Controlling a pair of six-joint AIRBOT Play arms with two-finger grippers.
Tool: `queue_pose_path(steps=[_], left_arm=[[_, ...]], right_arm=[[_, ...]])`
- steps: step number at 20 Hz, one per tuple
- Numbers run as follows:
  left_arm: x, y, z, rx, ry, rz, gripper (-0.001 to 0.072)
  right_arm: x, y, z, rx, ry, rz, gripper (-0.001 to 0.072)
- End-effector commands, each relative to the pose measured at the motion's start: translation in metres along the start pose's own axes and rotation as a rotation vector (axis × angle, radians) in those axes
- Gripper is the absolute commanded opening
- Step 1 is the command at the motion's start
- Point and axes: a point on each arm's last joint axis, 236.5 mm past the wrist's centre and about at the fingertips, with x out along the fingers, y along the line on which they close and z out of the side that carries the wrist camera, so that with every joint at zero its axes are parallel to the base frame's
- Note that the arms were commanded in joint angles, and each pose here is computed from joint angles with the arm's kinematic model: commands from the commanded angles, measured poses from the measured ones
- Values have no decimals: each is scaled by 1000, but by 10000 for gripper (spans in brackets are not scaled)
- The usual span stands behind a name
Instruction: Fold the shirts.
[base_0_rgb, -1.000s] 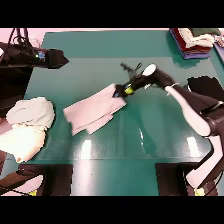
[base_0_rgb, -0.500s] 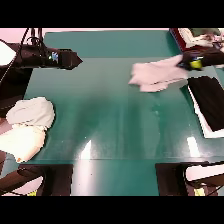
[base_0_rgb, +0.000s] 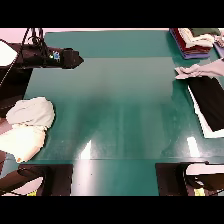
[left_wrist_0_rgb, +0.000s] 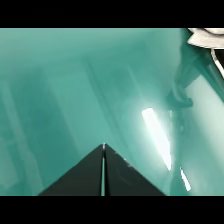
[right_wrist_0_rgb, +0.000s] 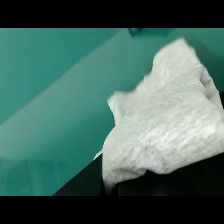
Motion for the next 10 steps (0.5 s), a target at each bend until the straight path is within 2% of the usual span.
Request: queue_pose_path(steps=[1,4,8,10], left_arm=[[0,0,-6,-4,23,-1,25],[0,0,-6,-4,27,-1,25],[0,-1,-7,-4,28,-2,25],[0,0,-10,-3,41,-2,25]], right_arm=[[-23,9,35,12,-146,24,17],[-49,26,58,-56,-256,21,17],[-72,44,60,-111,-284,24,17],[-84,42,57,-161,-279,-27,17]])
